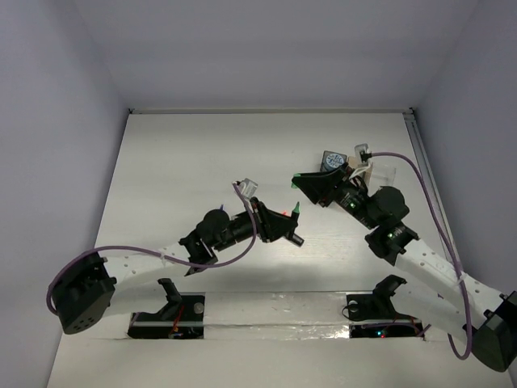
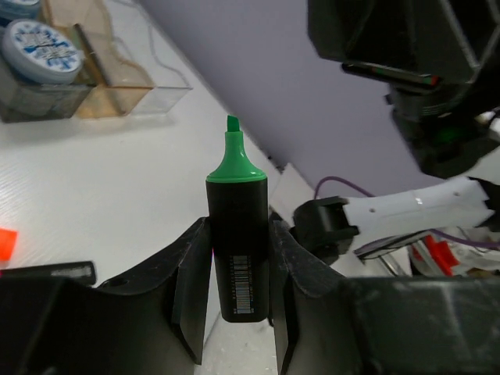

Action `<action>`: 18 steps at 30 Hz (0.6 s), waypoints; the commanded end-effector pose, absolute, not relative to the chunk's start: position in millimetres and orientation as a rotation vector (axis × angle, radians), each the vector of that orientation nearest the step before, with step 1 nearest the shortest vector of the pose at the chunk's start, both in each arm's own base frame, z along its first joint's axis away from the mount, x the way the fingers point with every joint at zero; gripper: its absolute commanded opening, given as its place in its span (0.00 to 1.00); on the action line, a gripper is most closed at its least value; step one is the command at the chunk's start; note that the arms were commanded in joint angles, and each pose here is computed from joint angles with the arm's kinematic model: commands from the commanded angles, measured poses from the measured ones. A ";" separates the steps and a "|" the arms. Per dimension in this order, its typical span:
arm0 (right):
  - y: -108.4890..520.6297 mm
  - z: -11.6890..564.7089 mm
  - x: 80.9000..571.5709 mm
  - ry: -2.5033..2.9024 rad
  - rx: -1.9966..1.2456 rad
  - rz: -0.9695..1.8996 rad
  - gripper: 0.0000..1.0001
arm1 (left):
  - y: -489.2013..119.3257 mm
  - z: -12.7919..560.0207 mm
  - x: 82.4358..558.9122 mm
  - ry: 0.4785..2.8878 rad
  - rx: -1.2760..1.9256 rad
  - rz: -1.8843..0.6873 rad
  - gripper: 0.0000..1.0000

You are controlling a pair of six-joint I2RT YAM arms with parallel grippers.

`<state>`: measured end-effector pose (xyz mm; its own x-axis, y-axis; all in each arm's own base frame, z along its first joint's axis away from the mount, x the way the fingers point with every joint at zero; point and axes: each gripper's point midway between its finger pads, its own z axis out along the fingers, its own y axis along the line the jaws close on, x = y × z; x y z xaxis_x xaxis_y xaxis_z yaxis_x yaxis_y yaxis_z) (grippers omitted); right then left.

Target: Sort the stationery into containers

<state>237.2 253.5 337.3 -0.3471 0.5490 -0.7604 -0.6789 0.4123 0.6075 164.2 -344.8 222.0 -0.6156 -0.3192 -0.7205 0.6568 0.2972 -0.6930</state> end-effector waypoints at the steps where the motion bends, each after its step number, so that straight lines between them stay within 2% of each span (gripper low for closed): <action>1: 252.9 387.1 215.8 1.223 -0.176 1.409 0.20 | -335.0 291.3 144.1 1.435 0.334 -1.683 0.01; 18: 267.8 391.7 192.2 1.126 -0.272 1.660 0.20 | -298.6 335.8 120.0 1.155 0.304 -1.948 0.02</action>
<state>210.3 272.2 368.4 -0.4224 0.6048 -0.6751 -0.7922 0.1154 0.5992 139.6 -316.8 293.2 -0.6497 -0.4667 -0.6001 0.7001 -0.0599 -0.7115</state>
